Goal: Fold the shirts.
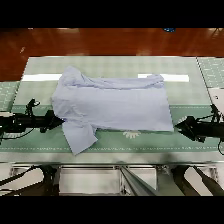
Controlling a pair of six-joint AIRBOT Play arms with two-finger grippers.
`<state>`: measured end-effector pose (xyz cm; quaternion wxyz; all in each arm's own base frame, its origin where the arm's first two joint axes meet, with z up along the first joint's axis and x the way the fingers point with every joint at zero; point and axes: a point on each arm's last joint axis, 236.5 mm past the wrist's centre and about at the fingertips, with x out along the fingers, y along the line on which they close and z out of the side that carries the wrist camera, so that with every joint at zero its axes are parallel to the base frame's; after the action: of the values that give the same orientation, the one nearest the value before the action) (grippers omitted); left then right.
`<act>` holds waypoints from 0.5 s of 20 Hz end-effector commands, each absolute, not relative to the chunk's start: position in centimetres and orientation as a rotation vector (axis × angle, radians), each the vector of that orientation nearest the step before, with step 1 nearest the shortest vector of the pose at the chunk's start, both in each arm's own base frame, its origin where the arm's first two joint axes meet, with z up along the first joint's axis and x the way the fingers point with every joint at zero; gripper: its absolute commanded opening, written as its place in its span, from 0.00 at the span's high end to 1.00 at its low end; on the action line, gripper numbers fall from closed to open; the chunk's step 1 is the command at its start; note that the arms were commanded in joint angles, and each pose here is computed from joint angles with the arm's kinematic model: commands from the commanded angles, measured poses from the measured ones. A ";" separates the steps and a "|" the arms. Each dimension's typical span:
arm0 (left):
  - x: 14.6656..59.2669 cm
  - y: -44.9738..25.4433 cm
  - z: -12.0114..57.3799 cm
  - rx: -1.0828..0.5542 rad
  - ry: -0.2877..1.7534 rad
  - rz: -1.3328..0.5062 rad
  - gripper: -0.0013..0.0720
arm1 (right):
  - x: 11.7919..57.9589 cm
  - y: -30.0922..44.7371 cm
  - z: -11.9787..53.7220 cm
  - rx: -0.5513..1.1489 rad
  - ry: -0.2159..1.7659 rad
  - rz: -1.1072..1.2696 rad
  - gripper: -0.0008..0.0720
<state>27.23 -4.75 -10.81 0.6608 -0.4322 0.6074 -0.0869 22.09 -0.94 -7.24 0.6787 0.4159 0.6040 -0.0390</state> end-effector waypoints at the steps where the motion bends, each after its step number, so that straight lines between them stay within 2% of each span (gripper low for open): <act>1: 27.1 -4.7 -10.9 -0.970 1.379 -0.194 0.96 | 21.3 -0.5 -9.1 0.983 1.437 -0.092 0.44; 8: 27.3 -4.5 -11.0 -0.966 1.371 -0.184 0.96 | 24.9 0.6 -11.0 1.200 1.368 -0.087 0.44; 10: 27.4 -4.4 -11.1 -0.964 1.369 -0.182 0.96 | 26.2 1.7 -11.1 1.199 1.358 -0.058 0.46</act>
<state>27.22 -4.64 -10.93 0.6623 -0.4294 0.6081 -0.0846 24.05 1.14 -10.47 0.6115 0.5037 0.6096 -0.0272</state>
